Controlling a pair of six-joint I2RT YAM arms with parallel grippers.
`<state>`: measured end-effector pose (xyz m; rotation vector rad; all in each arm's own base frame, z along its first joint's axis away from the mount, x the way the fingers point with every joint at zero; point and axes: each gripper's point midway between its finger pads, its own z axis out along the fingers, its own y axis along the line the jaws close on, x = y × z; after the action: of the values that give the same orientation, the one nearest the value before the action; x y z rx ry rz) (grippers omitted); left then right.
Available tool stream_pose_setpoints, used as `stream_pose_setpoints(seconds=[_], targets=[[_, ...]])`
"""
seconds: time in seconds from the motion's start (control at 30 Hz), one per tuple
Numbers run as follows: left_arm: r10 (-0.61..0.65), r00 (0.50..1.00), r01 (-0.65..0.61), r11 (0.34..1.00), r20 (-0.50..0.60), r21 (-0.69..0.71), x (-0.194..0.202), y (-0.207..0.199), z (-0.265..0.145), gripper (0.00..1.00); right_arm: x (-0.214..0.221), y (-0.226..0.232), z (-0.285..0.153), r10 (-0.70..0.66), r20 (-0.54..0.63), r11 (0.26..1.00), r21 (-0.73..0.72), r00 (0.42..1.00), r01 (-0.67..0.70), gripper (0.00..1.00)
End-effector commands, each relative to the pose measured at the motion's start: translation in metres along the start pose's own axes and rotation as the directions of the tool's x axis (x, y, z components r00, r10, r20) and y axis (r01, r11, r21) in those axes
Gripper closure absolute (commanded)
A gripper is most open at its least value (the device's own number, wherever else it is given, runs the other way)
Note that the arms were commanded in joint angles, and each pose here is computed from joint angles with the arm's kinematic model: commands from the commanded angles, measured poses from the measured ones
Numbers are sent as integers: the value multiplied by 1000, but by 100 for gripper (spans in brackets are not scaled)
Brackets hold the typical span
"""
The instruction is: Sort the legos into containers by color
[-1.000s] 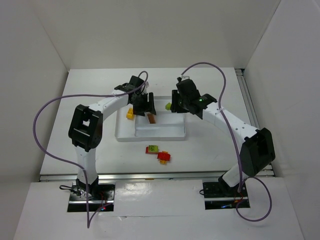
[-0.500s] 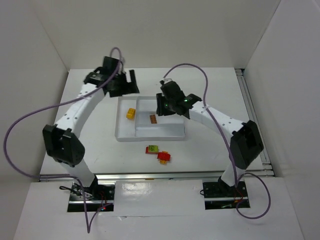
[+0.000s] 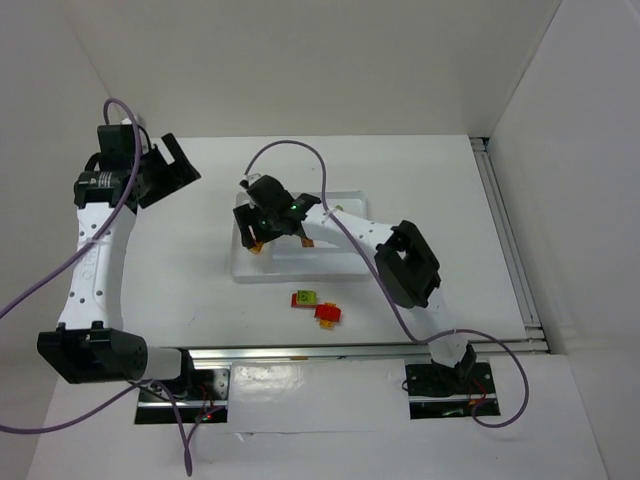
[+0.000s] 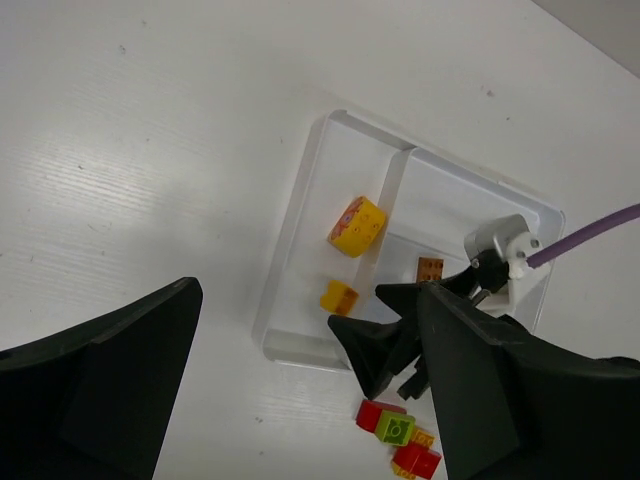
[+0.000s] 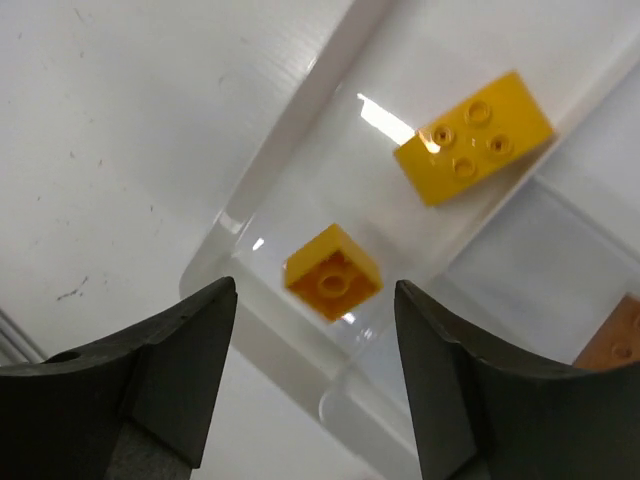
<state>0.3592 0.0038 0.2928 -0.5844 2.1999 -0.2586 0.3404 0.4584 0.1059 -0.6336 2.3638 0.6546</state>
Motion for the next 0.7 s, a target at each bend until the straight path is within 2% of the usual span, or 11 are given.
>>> stream_pose_setpoints(seconds=[0.0, 0.03, 0.1, 0.13, 0.2, 0.27, 0.3, 0.37, 0.43, 0.53, 0.67], targets=[[-22, 999, 21, 998, 24, 55, -6, -8, -7, 0, -42, 23, -8, -48, 93, 997, -49, 995, 53, 27], [-11, 1000, 10, 999, 17, 51, -4, -6, -6, 0, -44, 20, -8, -48, 100, 998, -29, 994, 51, 23], [-11, 1000, 11, 998, 4, 57, -1, -7, -6, 0, -45, 14, -21, -57, 109, 998, 5, 992, 56, 23], [-2, 1000, 3, 998, -10, 62, 3, -6, -4, 0, -60, 6, -42, -49, 162, 998, 33, 986, 44, 27], [-2, 1000, 2, 998, -9, 62, 4, -6, -2, 0, -37, -12, -52, -32, 132, 998, 65, 991, 24, 63], [1, 999, -5, 996, 41, 86, 4, -6, -10, 0, -40, -13, -93, -51, 182, 998, 35, 982, 45, 77], [3, 998, -9, 994, 59, 104, 2, -9, -12, 0, -8, -26, -91, -67, 125, 997, 56, 990, 61, 81], [5, 997, -14, 992, 76, 128, 0, -13, -14, 0, 14, -35, -106, -91, 93, 994, 68, 992, 85, 77], [5, 998, -13, 991, 62, 133, 2, -14, -11, 0, 57, -32, -123, -130, 9, 990, 62, 991, 129, 58], [-18, 998, 10, 991, 60, 135, 6, -13, -9, 0, 108, -33, -135, -186, -126, 979, 59, 974, 195, 47], [-34, 997, 21, 984, 71, 178, 5, -20, -13, 0, 148, -41, -148, -151, -211, 976, 122, 966, 179, 41]])
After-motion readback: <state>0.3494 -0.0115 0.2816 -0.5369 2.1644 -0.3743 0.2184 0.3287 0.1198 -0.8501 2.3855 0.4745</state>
